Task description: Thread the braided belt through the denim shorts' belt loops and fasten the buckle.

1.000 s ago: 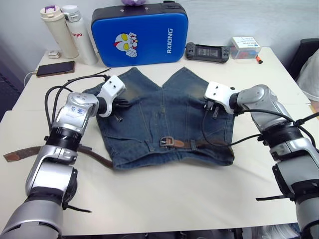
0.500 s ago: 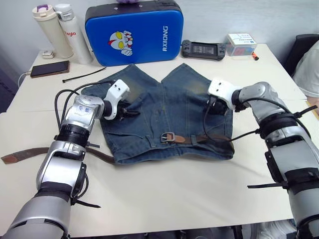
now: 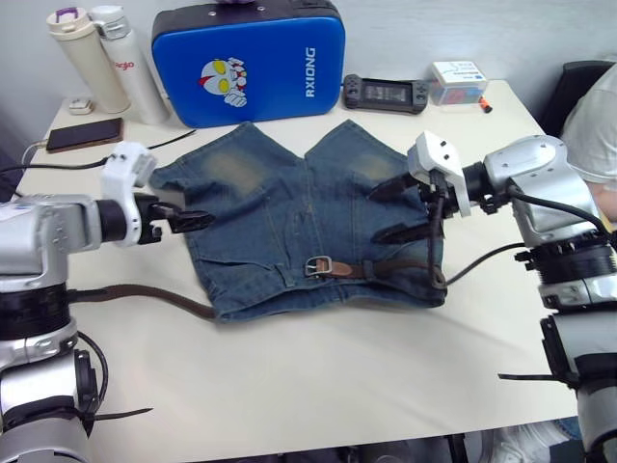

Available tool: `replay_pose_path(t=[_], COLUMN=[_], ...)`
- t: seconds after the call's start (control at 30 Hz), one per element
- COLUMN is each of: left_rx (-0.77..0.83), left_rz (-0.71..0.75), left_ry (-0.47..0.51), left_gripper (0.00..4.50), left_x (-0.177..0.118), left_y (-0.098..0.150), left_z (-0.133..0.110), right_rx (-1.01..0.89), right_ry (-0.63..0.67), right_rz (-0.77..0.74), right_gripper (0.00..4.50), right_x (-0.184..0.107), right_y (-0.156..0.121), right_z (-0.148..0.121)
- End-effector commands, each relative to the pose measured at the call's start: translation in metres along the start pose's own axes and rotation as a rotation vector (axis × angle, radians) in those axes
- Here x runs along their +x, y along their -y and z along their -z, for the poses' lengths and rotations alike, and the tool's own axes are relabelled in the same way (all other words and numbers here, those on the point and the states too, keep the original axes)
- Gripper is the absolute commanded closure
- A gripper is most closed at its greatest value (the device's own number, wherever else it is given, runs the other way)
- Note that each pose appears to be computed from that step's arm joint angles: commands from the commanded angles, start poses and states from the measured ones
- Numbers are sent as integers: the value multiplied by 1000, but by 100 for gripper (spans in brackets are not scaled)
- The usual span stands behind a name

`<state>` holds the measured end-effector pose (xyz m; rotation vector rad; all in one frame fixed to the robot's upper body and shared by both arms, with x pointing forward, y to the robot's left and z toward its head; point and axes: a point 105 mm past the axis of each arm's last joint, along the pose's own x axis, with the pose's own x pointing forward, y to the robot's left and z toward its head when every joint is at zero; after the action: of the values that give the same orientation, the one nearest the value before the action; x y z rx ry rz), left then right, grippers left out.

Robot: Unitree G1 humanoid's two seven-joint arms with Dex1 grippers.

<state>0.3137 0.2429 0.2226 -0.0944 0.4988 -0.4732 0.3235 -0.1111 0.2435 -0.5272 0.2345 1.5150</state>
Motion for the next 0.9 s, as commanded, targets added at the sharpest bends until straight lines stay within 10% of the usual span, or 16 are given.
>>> replay_pose_path(t=[0.03, 0.47, 0.7, 0.9], left_rx=[147, -220, -671, -999], left_rz=[-45, -532, -964, -1046], left_ry=[112, 90, 459, 440], left_gripper=[4, 4, 4, 4], left_x=[-44, -114, -89, -65], left_y=[10, -52, -88, -89], left_z=[-4, 107, 76, 62], right_rx=[68, 88, 55, 42], right_ry=[124, 111, 104, 98], right_rz=[-158, -221, -251, -216], right_gripper=[0, 0, 0, 0], right_x=[-2, 17, 29, 29], right_y=[-31, -28, -25, -24], right_z=[-32, -21, -19, -16])
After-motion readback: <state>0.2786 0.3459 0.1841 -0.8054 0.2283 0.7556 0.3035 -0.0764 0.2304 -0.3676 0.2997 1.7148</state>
